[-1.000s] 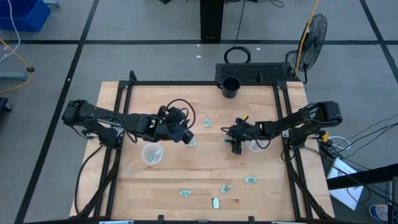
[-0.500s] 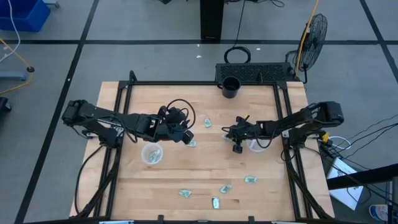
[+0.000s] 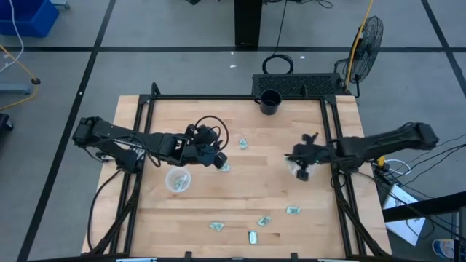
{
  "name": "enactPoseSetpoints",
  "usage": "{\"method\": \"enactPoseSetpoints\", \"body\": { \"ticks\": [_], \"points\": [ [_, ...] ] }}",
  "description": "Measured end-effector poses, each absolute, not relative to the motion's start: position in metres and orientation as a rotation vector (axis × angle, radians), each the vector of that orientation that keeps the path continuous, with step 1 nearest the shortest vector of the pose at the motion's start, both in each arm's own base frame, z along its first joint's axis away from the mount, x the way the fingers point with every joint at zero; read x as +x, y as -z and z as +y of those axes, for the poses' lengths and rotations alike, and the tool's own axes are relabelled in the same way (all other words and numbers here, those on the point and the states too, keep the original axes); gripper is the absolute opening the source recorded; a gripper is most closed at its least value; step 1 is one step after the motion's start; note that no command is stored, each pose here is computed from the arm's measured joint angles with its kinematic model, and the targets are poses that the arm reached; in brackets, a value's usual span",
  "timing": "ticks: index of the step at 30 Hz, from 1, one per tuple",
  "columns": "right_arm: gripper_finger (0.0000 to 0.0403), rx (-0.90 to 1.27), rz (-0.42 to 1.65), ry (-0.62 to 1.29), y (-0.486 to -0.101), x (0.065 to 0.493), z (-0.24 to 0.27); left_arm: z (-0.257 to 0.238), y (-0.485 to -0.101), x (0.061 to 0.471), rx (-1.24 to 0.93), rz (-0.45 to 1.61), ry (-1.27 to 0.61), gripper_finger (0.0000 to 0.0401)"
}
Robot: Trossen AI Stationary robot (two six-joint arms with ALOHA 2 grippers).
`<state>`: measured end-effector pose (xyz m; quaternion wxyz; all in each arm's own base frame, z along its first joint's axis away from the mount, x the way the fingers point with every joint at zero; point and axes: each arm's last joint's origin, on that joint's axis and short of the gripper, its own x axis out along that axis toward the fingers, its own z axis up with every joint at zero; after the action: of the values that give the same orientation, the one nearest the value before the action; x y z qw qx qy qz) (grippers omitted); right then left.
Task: Pick and place items into bin
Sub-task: Put the stevia packet into the right transparent bin
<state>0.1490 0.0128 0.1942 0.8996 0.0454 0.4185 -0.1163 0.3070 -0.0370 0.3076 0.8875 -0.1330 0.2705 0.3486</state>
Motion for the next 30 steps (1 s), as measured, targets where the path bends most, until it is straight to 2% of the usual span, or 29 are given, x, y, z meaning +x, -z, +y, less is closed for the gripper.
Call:
{"method": "enactPoseSetpoints", "body": {
  "ticks": [5, 9, 20, 30],
  "points": [
    [0.0001, 0.210, 1.011, 0.337, -0.188, 0.116, 0.014, -0.037, -0.308, 0.308, -0.281, 0.554, -0.723, 0.0093],
    [0.0001, 0.239, 0.964, 0.354, -0.181, 0.117, 0.014, -0.037, -0.308, 0.308, -0.284, 0.552, -0.723, 0.0093],
    [0.0004, 0.315, 1.013, 0.388, -0.146, 0.117, 0.015, -0.037, -0.308, 0.308, -0.303, 0.543, -0.728, 0.0093],
    [0.0056, 0.347, 0.977, 0.391, -0.142, 0.120, 0.016, -0.037, -0.308, 0.308, -0.303, 0.543, -0.729, 0.0093]
  ]
}}
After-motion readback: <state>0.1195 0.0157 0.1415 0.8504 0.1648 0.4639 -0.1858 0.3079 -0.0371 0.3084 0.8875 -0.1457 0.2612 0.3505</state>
